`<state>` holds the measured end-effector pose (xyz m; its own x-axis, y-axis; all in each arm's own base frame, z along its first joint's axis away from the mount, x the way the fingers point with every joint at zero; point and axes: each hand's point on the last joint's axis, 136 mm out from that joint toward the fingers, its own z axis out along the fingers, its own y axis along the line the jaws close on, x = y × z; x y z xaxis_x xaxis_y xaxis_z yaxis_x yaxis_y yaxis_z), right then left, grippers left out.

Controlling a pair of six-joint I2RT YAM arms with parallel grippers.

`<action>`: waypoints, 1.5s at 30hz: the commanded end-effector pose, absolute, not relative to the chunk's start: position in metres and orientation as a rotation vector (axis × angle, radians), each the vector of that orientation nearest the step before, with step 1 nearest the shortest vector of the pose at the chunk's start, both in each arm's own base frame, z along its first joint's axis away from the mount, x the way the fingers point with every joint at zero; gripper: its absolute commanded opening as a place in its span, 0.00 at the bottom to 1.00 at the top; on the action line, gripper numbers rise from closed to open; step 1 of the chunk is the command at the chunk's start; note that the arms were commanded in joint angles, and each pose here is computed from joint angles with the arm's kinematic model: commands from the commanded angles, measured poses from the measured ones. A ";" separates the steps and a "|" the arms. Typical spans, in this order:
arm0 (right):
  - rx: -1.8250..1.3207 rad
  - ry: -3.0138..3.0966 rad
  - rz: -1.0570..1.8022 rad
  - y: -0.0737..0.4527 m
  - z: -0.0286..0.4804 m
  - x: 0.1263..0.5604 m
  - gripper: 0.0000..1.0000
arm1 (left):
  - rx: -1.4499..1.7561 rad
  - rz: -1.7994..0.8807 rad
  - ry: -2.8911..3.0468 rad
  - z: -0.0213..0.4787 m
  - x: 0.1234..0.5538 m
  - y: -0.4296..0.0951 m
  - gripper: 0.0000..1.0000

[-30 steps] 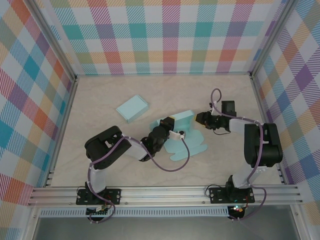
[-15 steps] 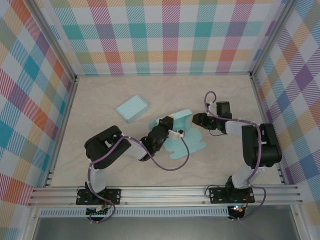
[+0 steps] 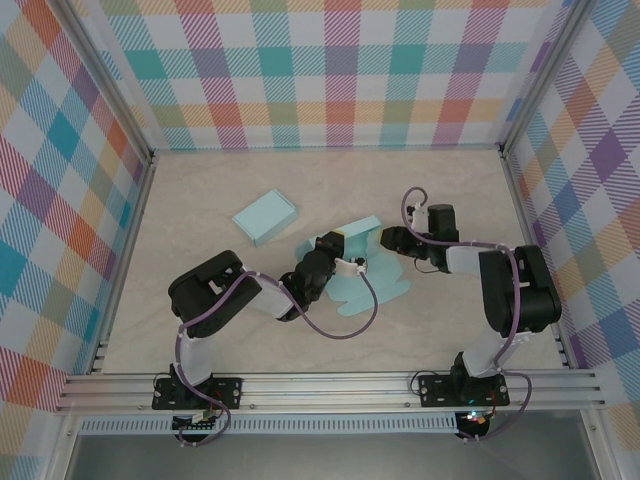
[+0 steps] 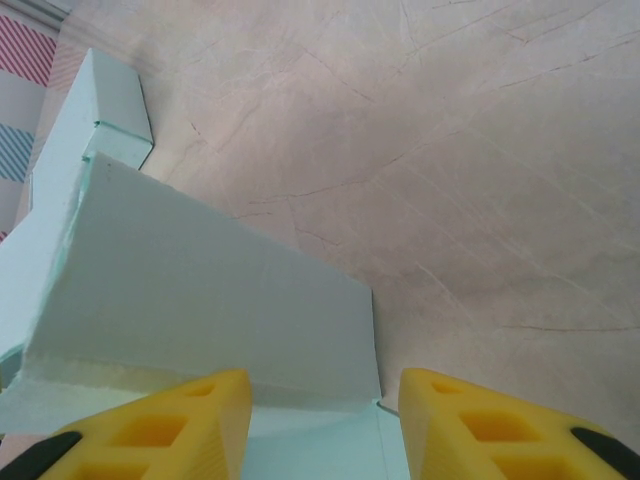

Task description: Fold the paper box

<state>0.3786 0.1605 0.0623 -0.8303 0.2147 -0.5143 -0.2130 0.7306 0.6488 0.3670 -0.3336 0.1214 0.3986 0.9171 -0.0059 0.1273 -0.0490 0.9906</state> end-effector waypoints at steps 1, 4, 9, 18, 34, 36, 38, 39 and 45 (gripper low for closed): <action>-0.109 2.370 1.042 0.181 0.058 0.355 0.46 | 1.624 0.802 0.965 0.090 0.357 -0.337 0.09; -0.100 2.368 1.044 0.180 0.056 0.352 0.46 | 1.623 0.801 0.961 0.092 0.357 -0.338 0.09; -0.100 2.371 1.033 0.180 0.056 0.348 0.47 | 1.627 0.810 0.956 0.092 0.357 -0.338 0.09; -0.073 2.364 0.887 0.168 0.060 0.371 0.50 | 1.623 0.818 0.952 0.096 0.357 -0.336 0.09; -0.091 2.287 0.847 0.157 0.114 0.326 0.71 | 1.620 0.830 0.954 0.098 0.357 -0.334 0.09; -0.048 2.268 0.798 0.146 0.127 0.327 0.70 | 1.620 0.832 0.953 0.098 0.358 -0.334 0.09; 0.011 2.268 0.751 0.132 0.135 0.333 0.69 | 1.620 0.836 0.950 0.097 0.358 -0.335 0.09; 0.051 2.275 0.720 0.123 0.136 0.338 0.67 | 1.622 0.839 0.949 0.097 0.358 -0.334 0.09; 0.190 2.359 0.651 0.088 0.116 0.373 0.54 | 1.616 0.850 0.937 0.099 0.359 -0.335 0.09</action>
